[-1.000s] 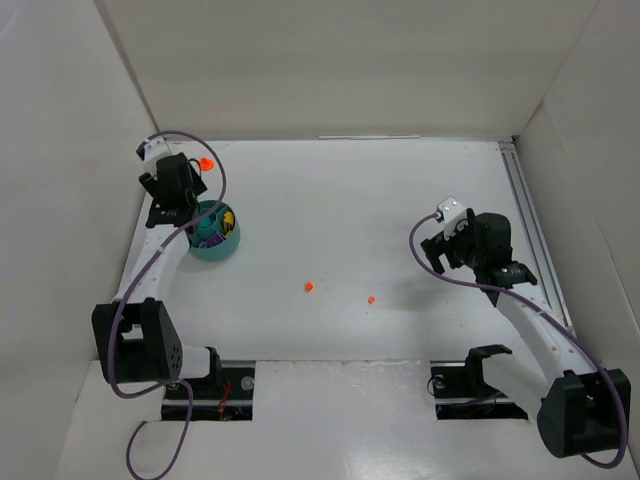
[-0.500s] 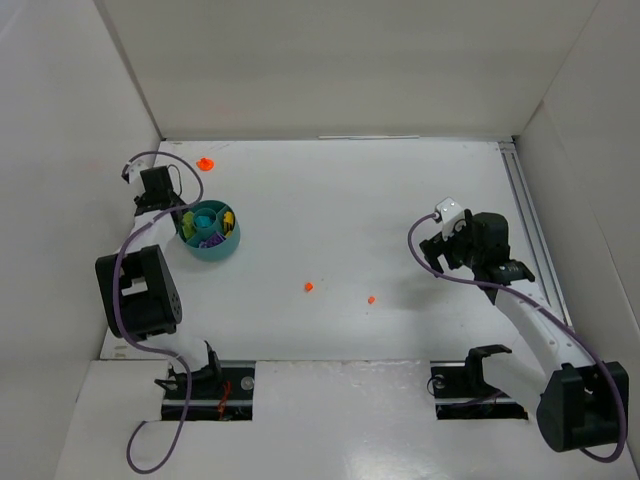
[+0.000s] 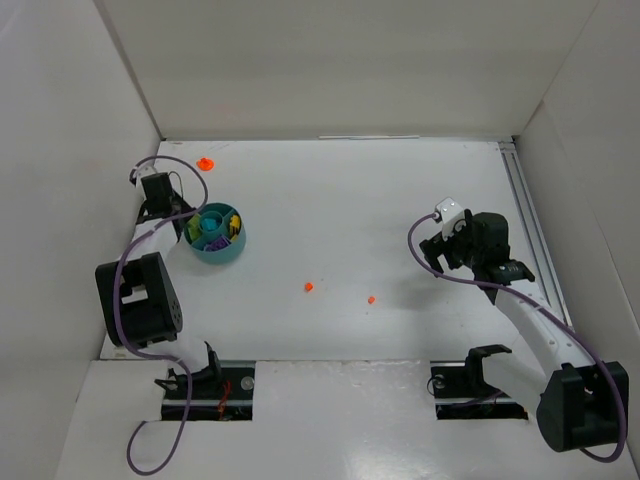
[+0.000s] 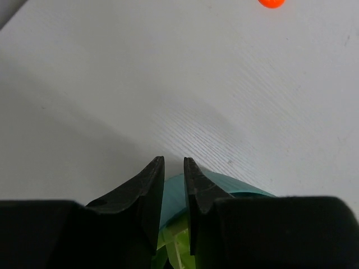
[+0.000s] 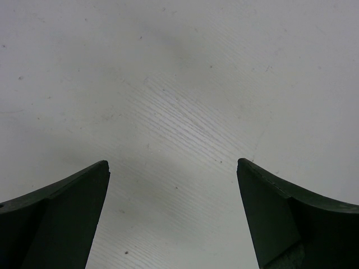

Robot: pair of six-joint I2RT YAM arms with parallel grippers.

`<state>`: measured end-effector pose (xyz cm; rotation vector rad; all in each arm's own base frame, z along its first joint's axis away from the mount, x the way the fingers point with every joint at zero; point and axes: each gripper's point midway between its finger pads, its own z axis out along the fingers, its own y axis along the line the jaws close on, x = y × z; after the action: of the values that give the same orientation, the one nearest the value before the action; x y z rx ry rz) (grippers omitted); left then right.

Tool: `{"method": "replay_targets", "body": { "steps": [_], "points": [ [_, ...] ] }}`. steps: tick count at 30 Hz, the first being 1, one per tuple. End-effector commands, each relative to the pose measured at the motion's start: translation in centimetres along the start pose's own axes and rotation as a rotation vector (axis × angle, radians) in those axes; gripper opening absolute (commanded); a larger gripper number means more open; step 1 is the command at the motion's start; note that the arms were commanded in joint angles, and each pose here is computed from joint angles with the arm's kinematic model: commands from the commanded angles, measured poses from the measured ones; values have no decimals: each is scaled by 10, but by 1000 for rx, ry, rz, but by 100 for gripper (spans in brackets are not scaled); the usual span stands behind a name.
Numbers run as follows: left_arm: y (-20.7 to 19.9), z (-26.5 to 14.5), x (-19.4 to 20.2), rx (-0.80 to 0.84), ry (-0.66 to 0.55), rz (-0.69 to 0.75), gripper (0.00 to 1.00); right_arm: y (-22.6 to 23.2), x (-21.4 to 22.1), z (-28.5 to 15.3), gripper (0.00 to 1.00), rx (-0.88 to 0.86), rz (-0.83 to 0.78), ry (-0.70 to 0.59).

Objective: Sort the legos into containers by color

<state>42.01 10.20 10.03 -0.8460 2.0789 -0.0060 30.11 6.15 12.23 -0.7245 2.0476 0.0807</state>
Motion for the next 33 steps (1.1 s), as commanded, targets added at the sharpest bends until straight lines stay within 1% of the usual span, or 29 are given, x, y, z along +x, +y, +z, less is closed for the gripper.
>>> {"method": "replay_targets", "body": {
  "steps": [1,2,4,8,9,11,16,19,20,21,22,23,24,26,27,28,31,33],
  "points": [
    [-29,-20,5,136,7,19,18,-6,-12,0,100,11,-16,-47],
    [-36,-25,3,152,-2,25,16,-6,-12,0,100,11,-16,-47],
    [-50,-32,17,198,29,63,15,-6,-12,0,100,11,-16,-47],
    [-71,-47,24,266,32,99,15,-6,-12,0,100,11,-16,-47],
    [-81,-51,30,314,56,118,15,-6,-12,0,100,11,-16,-47],
    [-89,-54,37,362,75,134,15,-6,-12,0,100,11,-16,-47],
    [-94,-53,42,381,84,152,15,-7,-14,1,100,11,-16,-47],
    [-98,-54,31,381,54,160,15,-8,-16,2,100,10,-16,-46],
    [-103,-57,21,393,29,175,15,-10,-15,4,100,19,-15,-40],
    [-106,-58,16,398,19,175,18,-12,-19,3,100,24,-18,-49],
    [-107,-58,10,390,1,173,18,-12,-17,5,100,20,-25,-41],
    [-103,-56,-3,345,-41,166,21,-15,-21,4,100,33,-27,-47],
    [-103,-51,-10,314,-47,164,23,-15,-19,5,100,29,-25,-39],
    [-99,-43,-28,280,-56,122,25,-21,-28,5,100,44,-38,-48],
    [-96,-39,-34,259,-53,104,28,-24,-32,4,100,57,-40,-55],
    [-103,-32,-47,249,-69,92,29,-29,-37,4,100,71,-43,-61],
    [-111,-13,-63,214,-70,81,34,-42,-55,6,100,107,-50,-86],
    [-112,0,-69,177,-68,50,34,-52,-66,10,100,127,-50,-85]
  ]
}}
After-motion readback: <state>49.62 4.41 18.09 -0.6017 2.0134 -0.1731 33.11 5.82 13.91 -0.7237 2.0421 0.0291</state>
